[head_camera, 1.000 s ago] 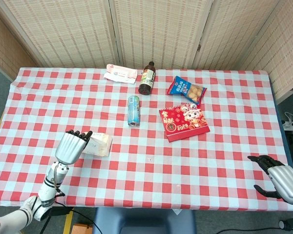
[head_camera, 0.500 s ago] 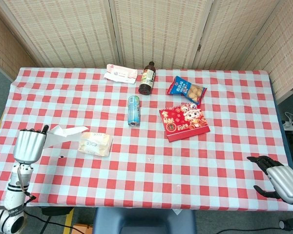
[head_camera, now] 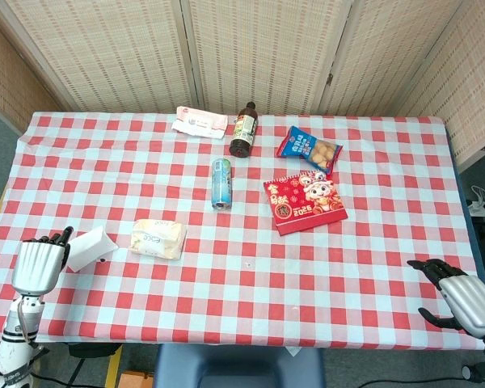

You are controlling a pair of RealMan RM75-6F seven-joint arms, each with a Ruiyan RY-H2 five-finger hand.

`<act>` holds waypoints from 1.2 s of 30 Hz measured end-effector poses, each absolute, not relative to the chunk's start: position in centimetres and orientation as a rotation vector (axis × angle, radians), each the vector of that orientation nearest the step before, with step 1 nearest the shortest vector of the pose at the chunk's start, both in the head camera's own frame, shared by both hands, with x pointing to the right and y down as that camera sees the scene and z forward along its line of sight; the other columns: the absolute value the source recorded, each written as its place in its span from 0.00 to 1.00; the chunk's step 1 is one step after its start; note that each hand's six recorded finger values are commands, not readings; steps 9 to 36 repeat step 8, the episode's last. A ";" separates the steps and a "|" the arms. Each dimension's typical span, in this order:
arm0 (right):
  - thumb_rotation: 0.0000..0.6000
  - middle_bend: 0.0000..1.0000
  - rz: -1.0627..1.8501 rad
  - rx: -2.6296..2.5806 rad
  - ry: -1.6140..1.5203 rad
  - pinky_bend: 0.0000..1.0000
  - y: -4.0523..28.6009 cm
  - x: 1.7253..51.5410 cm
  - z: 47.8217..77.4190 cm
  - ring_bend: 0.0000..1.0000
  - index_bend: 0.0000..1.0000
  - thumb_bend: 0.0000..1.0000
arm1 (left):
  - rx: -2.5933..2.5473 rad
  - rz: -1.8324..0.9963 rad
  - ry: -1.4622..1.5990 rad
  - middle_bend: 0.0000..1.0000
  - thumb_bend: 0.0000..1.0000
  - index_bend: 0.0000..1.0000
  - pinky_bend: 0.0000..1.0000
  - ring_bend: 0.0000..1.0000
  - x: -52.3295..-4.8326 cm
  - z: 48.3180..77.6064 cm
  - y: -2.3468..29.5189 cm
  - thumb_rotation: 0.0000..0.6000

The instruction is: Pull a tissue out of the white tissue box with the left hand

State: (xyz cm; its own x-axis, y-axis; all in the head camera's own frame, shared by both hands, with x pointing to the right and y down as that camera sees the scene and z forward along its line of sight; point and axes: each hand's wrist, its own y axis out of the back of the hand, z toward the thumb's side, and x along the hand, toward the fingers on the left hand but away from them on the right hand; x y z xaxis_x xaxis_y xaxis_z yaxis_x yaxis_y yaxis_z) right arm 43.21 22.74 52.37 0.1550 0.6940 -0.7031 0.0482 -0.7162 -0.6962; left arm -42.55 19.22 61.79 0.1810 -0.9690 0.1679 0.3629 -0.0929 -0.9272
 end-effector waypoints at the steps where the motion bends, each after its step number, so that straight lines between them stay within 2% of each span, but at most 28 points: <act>1: 1.00 0.21 1.604 -1.912 -0.703 0.29 22.8 43.2 52.4 0.13 0.16 0.19 | -1.139 -1.299 0.728 0.61 0.44 0.29 0.90 0.74 -42.6 61.9 19.7 1.00; 4: 1.00 0.21 1.606 -1.913 -0.701 0.29 22.7 43.2 52.5 0.13 0.16 0.19 | -1.186 -1.316 0.738 0.55 0.44 0.25 0.88 0.69 -42.5 62.1 21.0 1.00; 8: 1.00 0.21 1.608 -1.913 -0.704 0.29 22.6 43.2 52.6 0.13 0.16 0.19 | -1.243 -1.315 0.767 0.54 0.43 0.25 0.88 0.69 -42.4 62.2 22.3 1.00; 36: 1.00 0.21 1.608 -1.913 -0.704 0.29 22.6 43.2 52.6 0.13 0.16 0.19 | -1.243 -1.315 0.767 0.54 0.43 0.25 0.88 0.69 -42.4 62.2 22.3 1.00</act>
